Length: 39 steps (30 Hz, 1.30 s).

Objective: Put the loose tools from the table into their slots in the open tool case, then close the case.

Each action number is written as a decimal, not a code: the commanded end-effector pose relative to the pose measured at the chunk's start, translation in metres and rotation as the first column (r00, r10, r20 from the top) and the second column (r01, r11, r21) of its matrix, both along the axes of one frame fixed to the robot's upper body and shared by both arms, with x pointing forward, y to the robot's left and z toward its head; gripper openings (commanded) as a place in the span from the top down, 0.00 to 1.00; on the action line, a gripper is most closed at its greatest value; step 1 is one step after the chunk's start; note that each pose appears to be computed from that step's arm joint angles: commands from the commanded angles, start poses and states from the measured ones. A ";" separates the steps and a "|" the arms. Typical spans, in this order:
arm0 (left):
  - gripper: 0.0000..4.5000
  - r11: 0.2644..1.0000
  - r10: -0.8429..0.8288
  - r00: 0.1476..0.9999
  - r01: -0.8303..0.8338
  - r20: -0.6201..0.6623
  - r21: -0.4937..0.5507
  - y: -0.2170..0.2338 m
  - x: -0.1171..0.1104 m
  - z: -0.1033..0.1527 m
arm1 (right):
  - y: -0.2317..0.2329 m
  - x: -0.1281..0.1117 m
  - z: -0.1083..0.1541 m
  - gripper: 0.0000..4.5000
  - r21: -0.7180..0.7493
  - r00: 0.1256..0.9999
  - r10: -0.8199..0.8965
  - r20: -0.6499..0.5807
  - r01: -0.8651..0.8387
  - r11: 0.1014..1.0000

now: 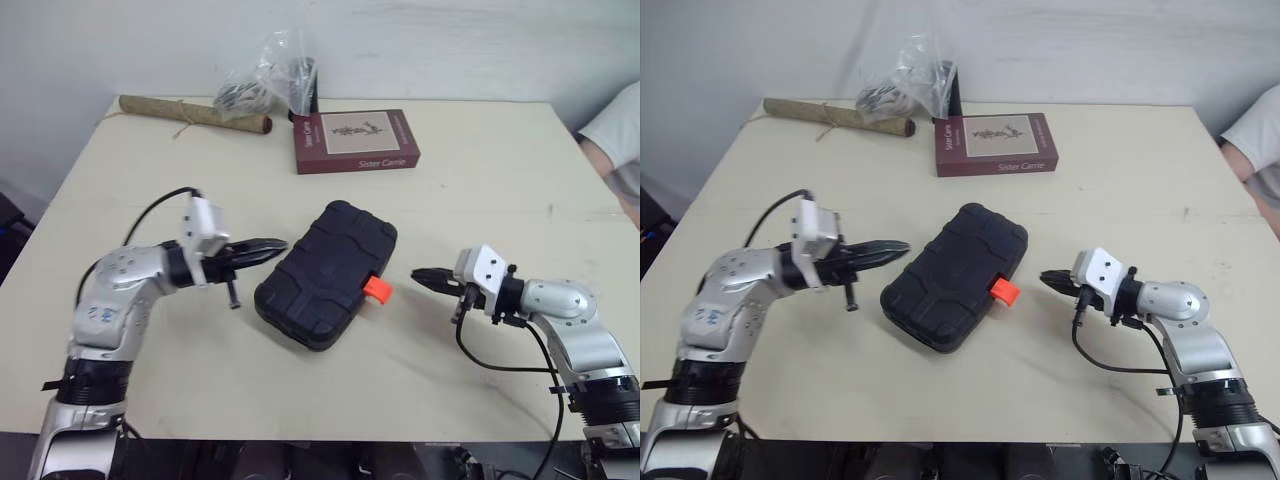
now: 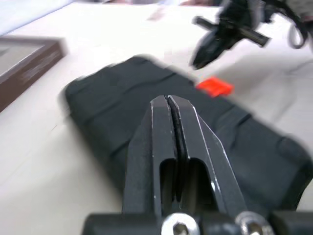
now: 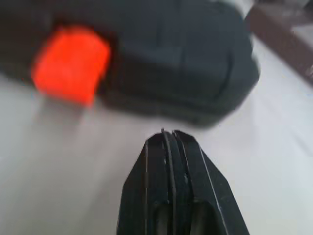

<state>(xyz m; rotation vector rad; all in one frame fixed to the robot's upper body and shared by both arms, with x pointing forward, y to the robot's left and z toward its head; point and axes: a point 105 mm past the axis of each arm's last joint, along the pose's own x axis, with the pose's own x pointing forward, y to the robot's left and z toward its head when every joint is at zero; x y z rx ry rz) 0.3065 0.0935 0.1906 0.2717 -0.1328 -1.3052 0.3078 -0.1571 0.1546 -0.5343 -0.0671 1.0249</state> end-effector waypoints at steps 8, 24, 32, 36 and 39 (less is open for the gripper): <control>1.00 0.961 0.002 0.998 0.015 -0.060 0.277 -0.040 0.026 -0.071 | 0.058 -0.008 0.006 0.98 -0.044 0.996 0.091 0.018 -0.090 0.995; 1.00 0.962 0.067 0.991 -0.035 -0.111 0.271 -0.035 0.026 -0.080 | 0.026 -0.024 -0.024 0.98 -0.191 0.992 0.008 -0.122 -0.031 0.981; 1.00 0.960 0.070 0.991 -0.036 -0.115 0.276 -0.039 0.028 -0.078 | 0.026 -0.025 -0.062 0.98 -0.159 0.964 -0.052 -0.260 0.011 0.987; 1.00 0.954 0.084 0.989 -0.045 -0.118 0.296 -0.038 0.030 -0.080 | 0.036 -0.014 -0.069 0.98 -0.122 0.969 -0.061 -0.240 0.032 0.992; 1.00 0.944 0.097 0.986 -0.049 -0.134 0.326 -0.036 0.030 -0.085 | 0.050 -0.004 -0.065 0.98 -0.034 0.978 -0.054 -0.201 0.048 0.998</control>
